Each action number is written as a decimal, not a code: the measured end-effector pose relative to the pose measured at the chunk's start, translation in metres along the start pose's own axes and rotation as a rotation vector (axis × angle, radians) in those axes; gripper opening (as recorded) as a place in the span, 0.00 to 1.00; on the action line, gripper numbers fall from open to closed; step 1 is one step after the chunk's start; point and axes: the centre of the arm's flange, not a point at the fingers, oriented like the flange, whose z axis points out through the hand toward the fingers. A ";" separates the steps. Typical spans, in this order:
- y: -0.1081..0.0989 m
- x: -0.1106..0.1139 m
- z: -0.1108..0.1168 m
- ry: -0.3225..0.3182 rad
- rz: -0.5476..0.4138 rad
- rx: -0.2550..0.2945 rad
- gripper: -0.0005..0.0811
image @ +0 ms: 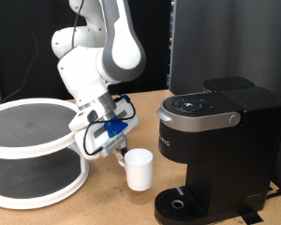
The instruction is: Make a cup of coffee with the keurig machine
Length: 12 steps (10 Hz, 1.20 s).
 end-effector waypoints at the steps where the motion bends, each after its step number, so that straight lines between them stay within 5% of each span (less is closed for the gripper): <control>1: -0.002 0.001 0.005 0.001 0.003 0.001 0.09; 12: -0.030 0.017 0.037 0.042 0.001 0.019 0.09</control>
